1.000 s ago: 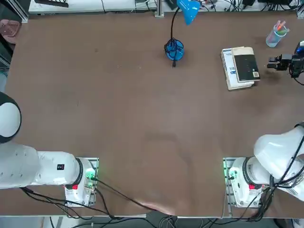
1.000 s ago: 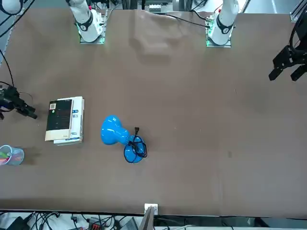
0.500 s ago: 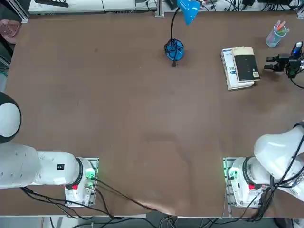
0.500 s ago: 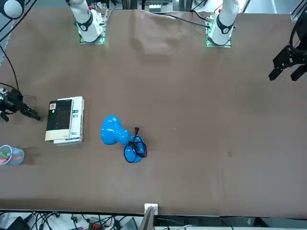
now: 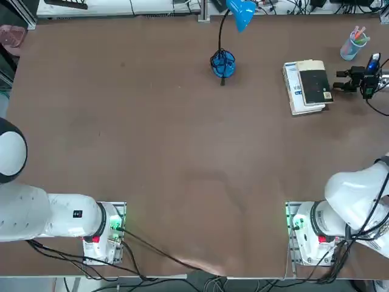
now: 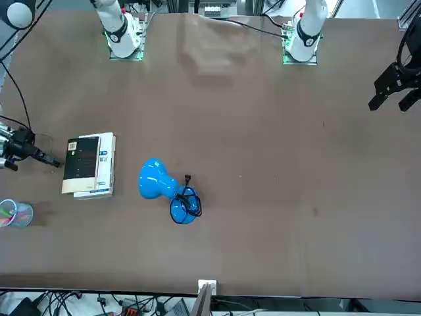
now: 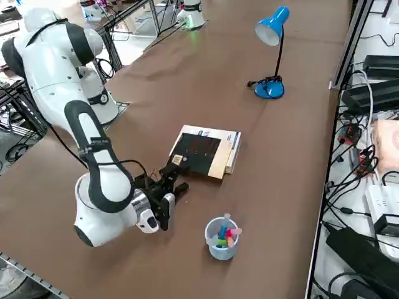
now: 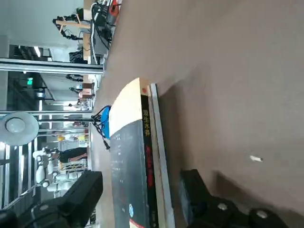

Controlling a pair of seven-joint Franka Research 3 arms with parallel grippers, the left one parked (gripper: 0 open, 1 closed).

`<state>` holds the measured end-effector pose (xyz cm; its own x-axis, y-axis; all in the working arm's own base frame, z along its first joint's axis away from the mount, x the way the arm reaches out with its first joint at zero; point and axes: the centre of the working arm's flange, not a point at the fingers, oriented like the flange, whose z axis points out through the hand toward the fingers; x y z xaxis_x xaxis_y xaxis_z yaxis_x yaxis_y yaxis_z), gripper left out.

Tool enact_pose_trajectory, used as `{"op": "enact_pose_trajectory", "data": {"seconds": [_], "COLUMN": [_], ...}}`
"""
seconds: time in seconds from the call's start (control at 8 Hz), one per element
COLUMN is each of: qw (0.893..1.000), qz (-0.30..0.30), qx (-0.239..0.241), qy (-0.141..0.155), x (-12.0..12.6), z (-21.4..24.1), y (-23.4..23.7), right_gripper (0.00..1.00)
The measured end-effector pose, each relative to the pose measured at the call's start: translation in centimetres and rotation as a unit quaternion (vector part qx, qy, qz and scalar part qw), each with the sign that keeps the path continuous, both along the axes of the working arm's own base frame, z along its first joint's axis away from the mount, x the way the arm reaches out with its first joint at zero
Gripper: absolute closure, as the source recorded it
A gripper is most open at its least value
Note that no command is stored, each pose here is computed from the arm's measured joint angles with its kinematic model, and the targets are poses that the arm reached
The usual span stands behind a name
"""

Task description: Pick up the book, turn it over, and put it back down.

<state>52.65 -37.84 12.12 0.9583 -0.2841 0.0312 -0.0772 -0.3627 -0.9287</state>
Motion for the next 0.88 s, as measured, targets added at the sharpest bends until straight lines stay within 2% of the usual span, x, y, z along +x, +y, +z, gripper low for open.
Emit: {"op": "enact_pose_trajectory", "data": {"seconds": [0.88], "qw": [0.999], "qz": [0.025], "qx": [0.039], "qy": [-0.011], "x": [1.9], "z": [-1.4], "y": [3.1], "right_gripper": [0.03]}}
